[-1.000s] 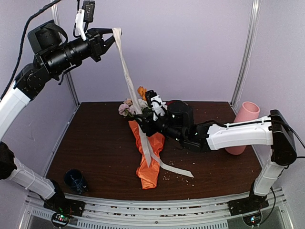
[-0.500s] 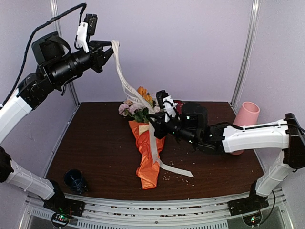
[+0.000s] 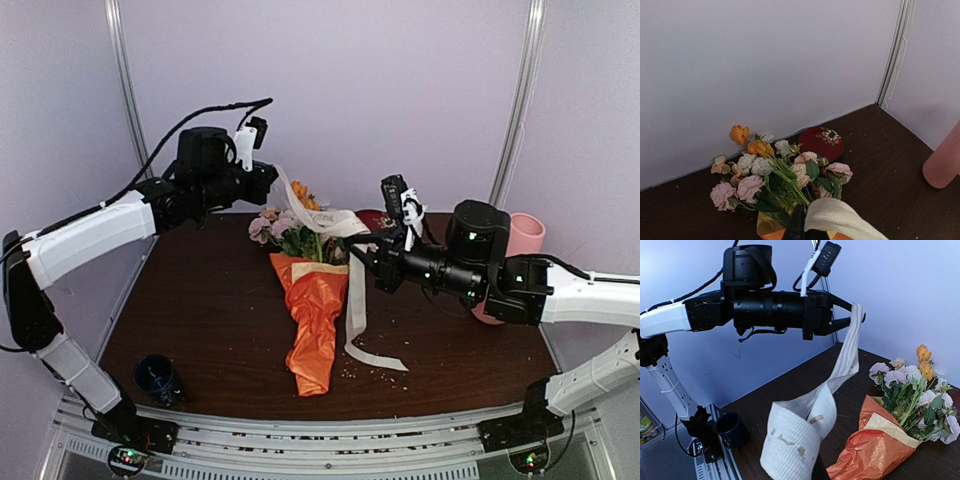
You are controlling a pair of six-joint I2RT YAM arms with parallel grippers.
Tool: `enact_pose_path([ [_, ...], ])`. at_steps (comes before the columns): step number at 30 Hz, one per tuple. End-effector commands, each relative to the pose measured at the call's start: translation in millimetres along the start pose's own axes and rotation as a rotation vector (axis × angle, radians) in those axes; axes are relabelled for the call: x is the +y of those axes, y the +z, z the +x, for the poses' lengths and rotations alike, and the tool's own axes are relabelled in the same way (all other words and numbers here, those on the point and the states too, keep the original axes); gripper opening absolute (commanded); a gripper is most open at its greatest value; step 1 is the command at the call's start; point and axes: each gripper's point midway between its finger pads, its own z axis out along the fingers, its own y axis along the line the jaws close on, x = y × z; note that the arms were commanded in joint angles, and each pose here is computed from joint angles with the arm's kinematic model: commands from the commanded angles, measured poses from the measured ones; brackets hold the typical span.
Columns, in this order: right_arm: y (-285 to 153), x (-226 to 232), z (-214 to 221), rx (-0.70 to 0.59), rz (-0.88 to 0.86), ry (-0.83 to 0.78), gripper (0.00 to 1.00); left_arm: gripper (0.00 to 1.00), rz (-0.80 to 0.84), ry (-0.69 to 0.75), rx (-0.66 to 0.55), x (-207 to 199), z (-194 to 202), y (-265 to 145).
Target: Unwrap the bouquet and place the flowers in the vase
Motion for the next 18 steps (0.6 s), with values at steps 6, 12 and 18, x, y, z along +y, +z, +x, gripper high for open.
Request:
enact_pose_path([
  [6, -8, 15, 5, 0.066, -0.073, -0.011, 0.0, 0.0, 0.028, -0.105, -0.058, 0, -3, 12],
  [12, -1, 31, 24, 0.158, -0.154, -0.03, 0.0, 0.0, 0.034, -0.076, -0.233, -1, -83, -26],
  [18, 1, 59, 17, 0.172, -0.263, -0.036, 0.0, 0.0, 0.04, -0.046, -0.27, -5, -121, -25],
])
